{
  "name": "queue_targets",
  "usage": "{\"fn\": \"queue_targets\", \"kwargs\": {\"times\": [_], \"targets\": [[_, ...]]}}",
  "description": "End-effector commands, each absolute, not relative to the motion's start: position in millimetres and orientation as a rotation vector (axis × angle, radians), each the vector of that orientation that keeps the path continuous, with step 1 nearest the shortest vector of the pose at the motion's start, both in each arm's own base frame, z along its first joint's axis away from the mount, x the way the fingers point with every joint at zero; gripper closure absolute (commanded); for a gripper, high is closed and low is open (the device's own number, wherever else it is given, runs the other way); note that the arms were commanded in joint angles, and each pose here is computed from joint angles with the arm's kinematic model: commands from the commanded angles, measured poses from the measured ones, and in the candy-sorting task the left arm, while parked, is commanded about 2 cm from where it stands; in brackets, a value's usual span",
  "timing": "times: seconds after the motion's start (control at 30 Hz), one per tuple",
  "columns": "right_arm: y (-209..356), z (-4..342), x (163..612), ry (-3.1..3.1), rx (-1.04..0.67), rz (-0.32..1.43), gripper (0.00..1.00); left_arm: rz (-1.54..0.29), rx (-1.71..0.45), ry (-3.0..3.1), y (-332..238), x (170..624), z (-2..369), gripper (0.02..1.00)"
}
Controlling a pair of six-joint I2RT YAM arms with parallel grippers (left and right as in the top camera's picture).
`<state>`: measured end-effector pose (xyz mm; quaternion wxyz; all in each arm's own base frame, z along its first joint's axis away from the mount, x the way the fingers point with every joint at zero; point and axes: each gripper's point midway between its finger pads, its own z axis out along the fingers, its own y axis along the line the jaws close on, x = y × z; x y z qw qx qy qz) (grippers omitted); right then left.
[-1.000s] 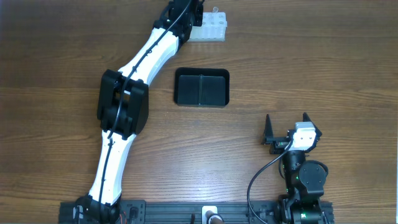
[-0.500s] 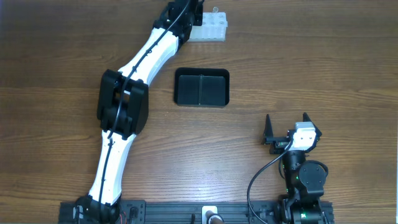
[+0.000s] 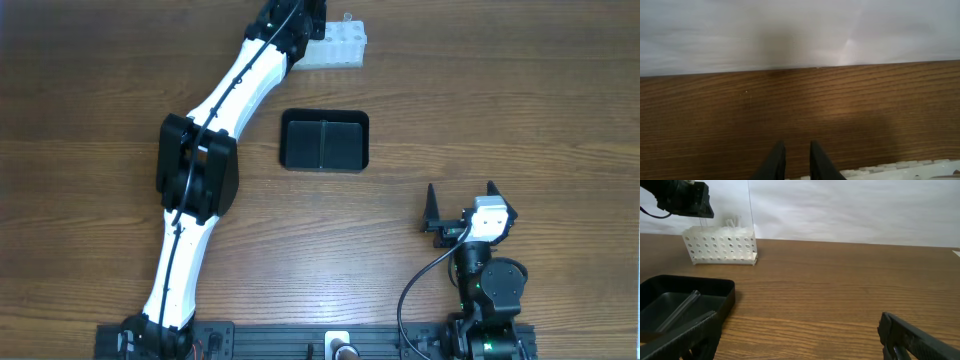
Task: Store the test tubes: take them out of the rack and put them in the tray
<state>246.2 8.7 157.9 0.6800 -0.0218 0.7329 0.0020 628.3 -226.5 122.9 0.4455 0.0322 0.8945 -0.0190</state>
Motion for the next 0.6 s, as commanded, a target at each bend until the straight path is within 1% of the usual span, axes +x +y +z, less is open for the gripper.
{"fn": "queue_targets", "kwargs": {"times": [0.03, 0.33, 0.6], "targets": [[8.4, 156.7, 246.0, 1.644, -0.048, 0.008, 0.007, -0.072, 0.062, 2.179, -228.2, 629.3, 148.7, 0.928], [8.4, 156.7, 246.0, 1.644, -0.048, 0.008, 0.007, -0.084, 0.048, 2.107, -224.5, 625.8, 196.5, 0.95], [8.4, 156.6, 246.0, 1.645, -0.048, 0.008, 0.007, -0.102, 0.023, 2.02, -217.9, 616.7, 254.9, 0.95]]}}
